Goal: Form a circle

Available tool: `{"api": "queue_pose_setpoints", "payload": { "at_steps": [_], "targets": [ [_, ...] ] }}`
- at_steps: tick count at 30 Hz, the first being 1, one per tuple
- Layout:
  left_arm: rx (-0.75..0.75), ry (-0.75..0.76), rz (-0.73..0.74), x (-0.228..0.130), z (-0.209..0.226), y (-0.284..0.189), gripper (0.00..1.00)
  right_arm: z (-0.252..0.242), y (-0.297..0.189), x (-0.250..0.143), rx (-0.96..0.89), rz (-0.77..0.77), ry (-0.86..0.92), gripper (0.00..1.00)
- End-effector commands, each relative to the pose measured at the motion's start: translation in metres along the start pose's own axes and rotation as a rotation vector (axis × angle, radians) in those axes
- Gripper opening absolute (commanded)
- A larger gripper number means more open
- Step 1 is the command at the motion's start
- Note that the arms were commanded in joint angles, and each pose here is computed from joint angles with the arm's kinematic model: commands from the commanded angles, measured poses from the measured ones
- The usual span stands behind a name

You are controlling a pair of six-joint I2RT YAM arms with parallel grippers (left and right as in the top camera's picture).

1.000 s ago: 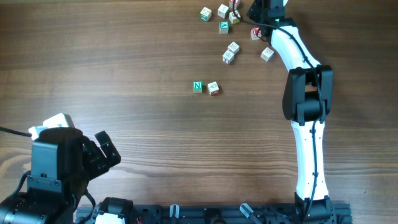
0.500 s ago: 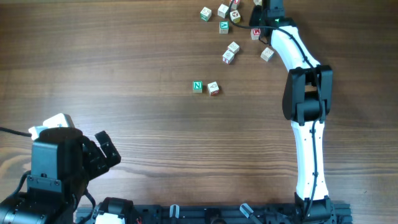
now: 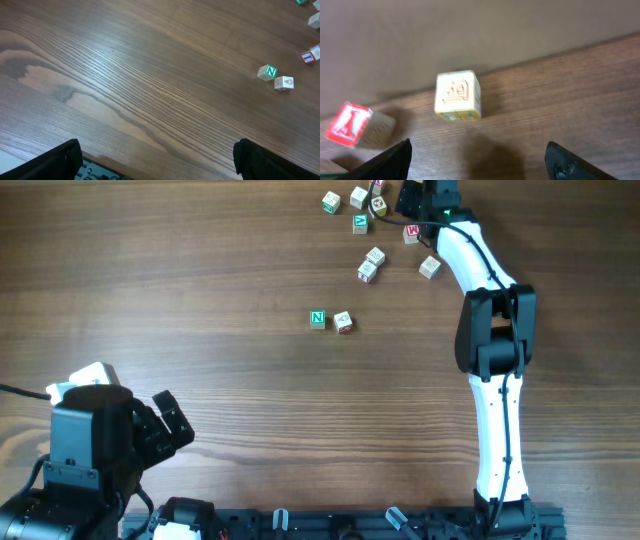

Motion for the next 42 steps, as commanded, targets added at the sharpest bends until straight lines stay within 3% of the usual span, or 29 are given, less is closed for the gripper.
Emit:
{"api": "queue_pose_setpoints", "payload": {
  "at_steps": [1, 8, 19, 27, 29, 42],
  "targets": [
    [0.015, -0.017, -0.012, 0.001, 0.002, 0.001, 1.00, 0.005, -0.013, 0.027, 0.033, -0.062, 0.045, 0.86],
    [0.015, -0.017, -0.012, 0.001, 0.002, 0.001, 1.00, 0.024, -0.018, 0.010, 0.113, 0.031, -0.052, 0.86],
    [0.015, -0.017, -0.012, 0.001, 0.002, 0.001, 1.00, 0.090, -0.047, 0.027, 0.316, -0.050, -0.314, 0.86],
    [0.015, -0.017, -0.012, 0.001, 0.002, 0.001, 1.00, 0.090, -0.039, 0.019, 0.302, -0.045, -0.317, 0.80],
    [0.015, -0.017, -0.013, 0.002, 0.002, 0.001, 1.00, 0.093, -0.025, 0.001, 0.310, -0.015, -0.292, 0.74],
    [0.015, -0.017, -0.012, 0.001, 0.002, 0.001, 1.00, 0.108, -0.023, -0.025, 0.317, 0.059, -0.337, 0.72]
  ]
}}
Point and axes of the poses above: each gripper's point midway between its finger pads, its own y axis out along the fingers, its own z axis along the line the jaws close on, x = y × z, the point moved 4 cm from there along -y, back along the fingers, and after that the axes turned 12 degrees about -y, right-handed, at the moved point
